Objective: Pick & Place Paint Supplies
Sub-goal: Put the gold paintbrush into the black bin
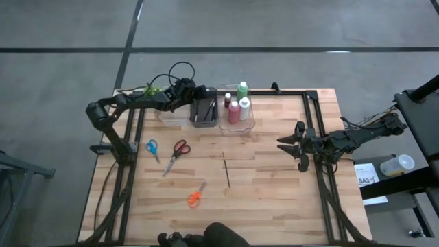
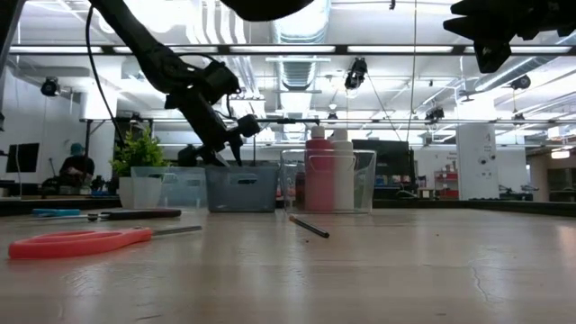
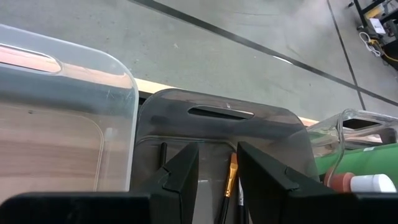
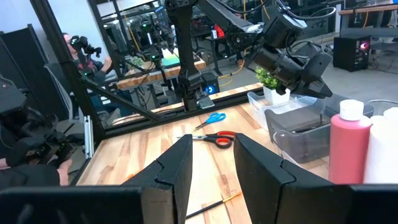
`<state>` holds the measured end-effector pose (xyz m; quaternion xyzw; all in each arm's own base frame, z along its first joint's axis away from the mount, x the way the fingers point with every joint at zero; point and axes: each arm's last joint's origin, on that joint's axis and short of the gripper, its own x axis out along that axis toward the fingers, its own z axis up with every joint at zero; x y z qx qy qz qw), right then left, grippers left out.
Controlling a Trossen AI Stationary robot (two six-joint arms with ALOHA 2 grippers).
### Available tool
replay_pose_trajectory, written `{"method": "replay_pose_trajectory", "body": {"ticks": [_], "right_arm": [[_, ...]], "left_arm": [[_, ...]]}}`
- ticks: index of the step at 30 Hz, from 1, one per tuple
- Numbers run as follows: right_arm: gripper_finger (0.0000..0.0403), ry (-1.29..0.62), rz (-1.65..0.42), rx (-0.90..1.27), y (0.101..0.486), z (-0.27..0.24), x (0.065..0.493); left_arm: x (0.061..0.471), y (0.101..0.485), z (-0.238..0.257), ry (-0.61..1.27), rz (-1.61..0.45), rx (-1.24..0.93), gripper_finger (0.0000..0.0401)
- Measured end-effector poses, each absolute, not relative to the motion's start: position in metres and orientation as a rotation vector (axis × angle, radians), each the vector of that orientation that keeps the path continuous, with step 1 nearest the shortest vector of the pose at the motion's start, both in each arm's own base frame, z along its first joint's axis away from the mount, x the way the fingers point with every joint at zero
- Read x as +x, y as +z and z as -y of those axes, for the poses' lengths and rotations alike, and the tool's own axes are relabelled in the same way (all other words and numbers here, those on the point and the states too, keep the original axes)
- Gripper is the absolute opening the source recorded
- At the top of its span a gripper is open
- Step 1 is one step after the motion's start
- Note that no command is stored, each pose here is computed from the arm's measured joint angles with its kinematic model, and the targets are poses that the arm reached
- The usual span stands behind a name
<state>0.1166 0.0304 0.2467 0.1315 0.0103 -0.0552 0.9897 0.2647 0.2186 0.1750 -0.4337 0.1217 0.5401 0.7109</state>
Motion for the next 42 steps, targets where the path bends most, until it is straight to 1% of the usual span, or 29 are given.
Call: {"method": "replay_pose_trajectory", "body": {"ticks": [25, 29, 33, 35, 39, 42], "right_arm": [[0.0116, -0.111, -0.021, 0.264, 0.247, -0.03, 0.117], [0.0116, -0.111, -0.02, 0.264, 0.247, -0.03, 0.117], [0.0116, -0.111, -0.021, 0.264, 0.247, -0.03, 0.117], [0.0116, -0.111, -0.02, 0.264, 0.247, -0.03, 0.117], [0.0116, -0.111, -0.02, 0.264, 0.247, -0.03, 0.117], [0.0116, -0.111, -0.02, 0.264, 0.247, -0.03, 0.117]], "left_arm": [[0.264, 0.174, -0.218, 1.195, -0.303, -0.933, 0.012], [0.265, 0.182, -0.216, 1.097, -0.351, -0.845, 0.012], [0.265, 0.205, -0.207, 0.899, -0.386, -0.762, 0.012], [0.265, 0.221, -0.198, 0.829, -0.362, -0.731, 0.012], [0.263, 0.25, -0.179, 0.759, -0.285, -0.695, 0.012], [0.262, 0.266, -0.161, 0.708, -0.266, -0.685, 0.012]]}}
